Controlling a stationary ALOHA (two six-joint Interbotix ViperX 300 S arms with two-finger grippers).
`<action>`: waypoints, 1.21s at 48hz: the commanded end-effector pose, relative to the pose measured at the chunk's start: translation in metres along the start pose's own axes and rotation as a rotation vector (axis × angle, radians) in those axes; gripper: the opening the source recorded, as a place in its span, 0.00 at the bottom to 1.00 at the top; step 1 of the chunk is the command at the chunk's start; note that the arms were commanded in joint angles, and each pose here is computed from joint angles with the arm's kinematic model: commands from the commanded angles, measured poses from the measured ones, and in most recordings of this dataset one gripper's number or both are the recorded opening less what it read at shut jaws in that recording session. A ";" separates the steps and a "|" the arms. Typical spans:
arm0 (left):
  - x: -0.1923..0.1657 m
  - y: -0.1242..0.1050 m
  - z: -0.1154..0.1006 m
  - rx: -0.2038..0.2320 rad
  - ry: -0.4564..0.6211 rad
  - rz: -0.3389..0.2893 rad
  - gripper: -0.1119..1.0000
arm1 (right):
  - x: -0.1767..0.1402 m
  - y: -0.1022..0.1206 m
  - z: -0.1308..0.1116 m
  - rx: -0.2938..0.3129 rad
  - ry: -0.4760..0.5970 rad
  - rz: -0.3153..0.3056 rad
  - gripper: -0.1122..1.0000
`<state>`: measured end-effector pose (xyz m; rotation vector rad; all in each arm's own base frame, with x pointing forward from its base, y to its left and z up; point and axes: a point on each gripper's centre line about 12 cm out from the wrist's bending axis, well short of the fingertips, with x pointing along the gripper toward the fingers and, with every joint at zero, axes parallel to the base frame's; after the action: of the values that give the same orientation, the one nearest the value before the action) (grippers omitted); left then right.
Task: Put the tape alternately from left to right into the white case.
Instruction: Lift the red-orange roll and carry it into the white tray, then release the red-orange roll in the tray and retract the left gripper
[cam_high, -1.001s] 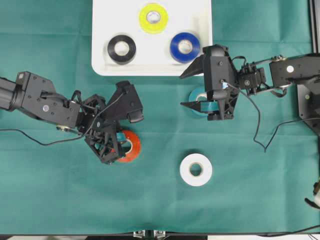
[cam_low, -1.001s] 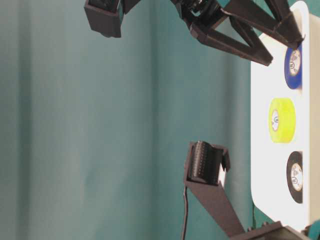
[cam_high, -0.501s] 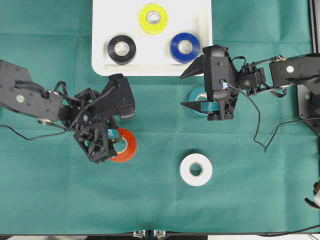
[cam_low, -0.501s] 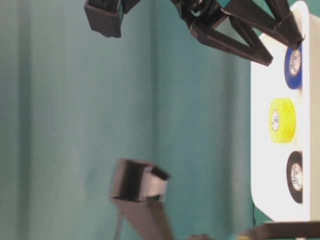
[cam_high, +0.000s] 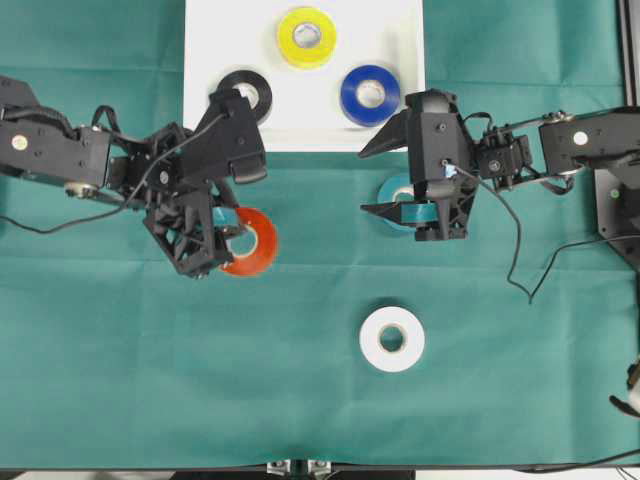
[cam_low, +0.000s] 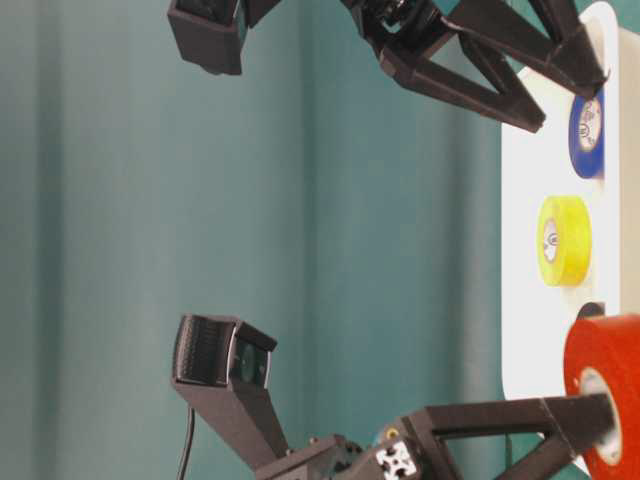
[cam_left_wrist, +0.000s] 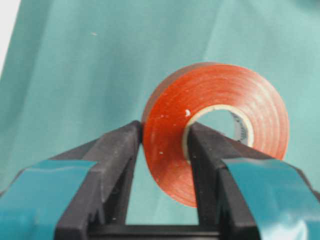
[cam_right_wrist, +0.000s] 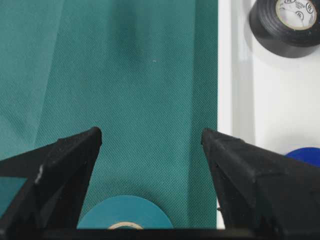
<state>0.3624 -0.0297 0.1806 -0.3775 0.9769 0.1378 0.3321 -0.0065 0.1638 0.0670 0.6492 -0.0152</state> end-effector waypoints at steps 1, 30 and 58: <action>-0.014 -0.001 0.013 0.009 -0.053 -0.014 0.08 | -0.002 0.002 0.011 0.000 -0.037 0.008 0.87; -0.024 0.063 0.058 0.015 -0.156 0.084 0.08 | -0.002 0.002 0.013 0.004 -0.047 0.011 0.87; 0.004 0.120 0.098 0.019 -0.244 0.168 0.08 | -0.002 0.002 0.012 0.006 -0.045 0.012 0.87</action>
<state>0.3992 0.1063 0.1847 -0.2564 0.8225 0.3036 0.3333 -0.0060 0.1648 0.0744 0.6395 -0.0127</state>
